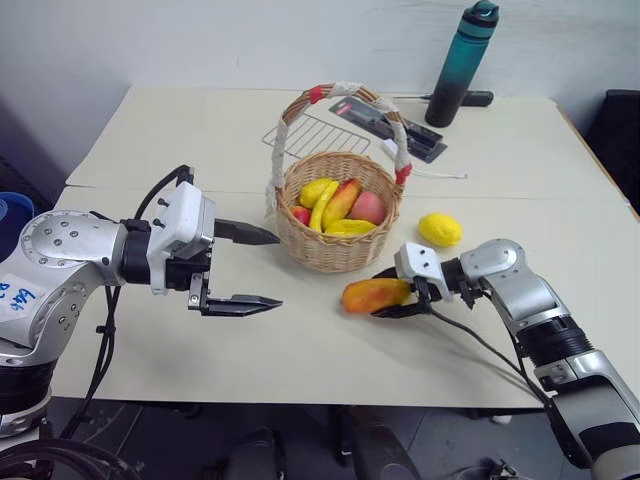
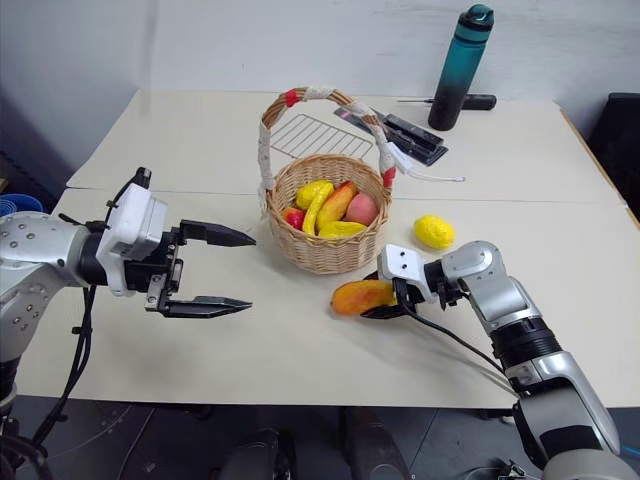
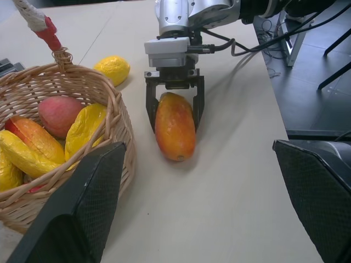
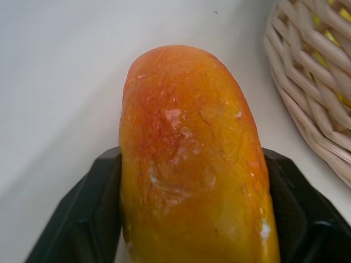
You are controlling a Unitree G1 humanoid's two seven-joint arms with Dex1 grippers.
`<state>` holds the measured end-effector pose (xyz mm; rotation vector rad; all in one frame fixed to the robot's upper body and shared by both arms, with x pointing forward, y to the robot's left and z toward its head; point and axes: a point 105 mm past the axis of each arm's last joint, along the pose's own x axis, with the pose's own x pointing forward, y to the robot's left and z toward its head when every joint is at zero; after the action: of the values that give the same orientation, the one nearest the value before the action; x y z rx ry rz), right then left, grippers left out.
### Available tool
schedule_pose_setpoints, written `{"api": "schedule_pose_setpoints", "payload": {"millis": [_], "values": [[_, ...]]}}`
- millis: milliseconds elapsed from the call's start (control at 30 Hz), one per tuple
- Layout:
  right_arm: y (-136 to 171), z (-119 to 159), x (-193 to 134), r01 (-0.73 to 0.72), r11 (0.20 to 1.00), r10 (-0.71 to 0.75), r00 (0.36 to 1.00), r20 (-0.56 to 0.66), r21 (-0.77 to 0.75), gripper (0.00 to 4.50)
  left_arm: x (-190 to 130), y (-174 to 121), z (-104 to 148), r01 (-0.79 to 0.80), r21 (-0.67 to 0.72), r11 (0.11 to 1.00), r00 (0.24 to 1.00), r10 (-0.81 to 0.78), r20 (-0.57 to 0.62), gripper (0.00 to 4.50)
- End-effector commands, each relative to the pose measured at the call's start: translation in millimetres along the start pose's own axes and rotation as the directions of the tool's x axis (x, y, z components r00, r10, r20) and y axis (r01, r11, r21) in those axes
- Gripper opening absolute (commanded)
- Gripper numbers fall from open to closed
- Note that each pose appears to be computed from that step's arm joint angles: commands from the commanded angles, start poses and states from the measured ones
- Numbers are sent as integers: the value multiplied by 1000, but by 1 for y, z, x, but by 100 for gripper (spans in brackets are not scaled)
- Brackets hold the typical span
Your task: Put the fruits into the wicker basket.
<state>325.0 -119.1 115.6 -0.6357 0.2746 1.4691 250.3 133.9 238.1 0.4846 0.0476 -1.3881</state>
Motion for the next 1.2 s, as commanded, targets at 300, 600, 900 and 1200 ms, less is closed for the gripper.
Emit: {"api": "schedule_pose_setpoints", "payload": {"millis": [300, 600, 900, 1200], "values": [[-17, 138, -43, 250, 967, -202, 871, 448, -50, 265, -11, 15, 13, -74, 84, 994, 997, 74, 7, 450], [-76, 122, -17, 533, 846, -517, 828, 218, -15, 339, -13, 23, 18, -84, 99, 991, 996, 83, 21, 450], [-54, 133, -48, 501, 858, -510, 810, 289, 112, 447, -10, 27, 25, -93, 79, 993, 993, 86, 85, 450], [15, 58, -123, 479, 779, -553, 829, 85, 405, 447, -4, 28, 34, -75, 85, 994, 989, 63, 130, 450]]}}
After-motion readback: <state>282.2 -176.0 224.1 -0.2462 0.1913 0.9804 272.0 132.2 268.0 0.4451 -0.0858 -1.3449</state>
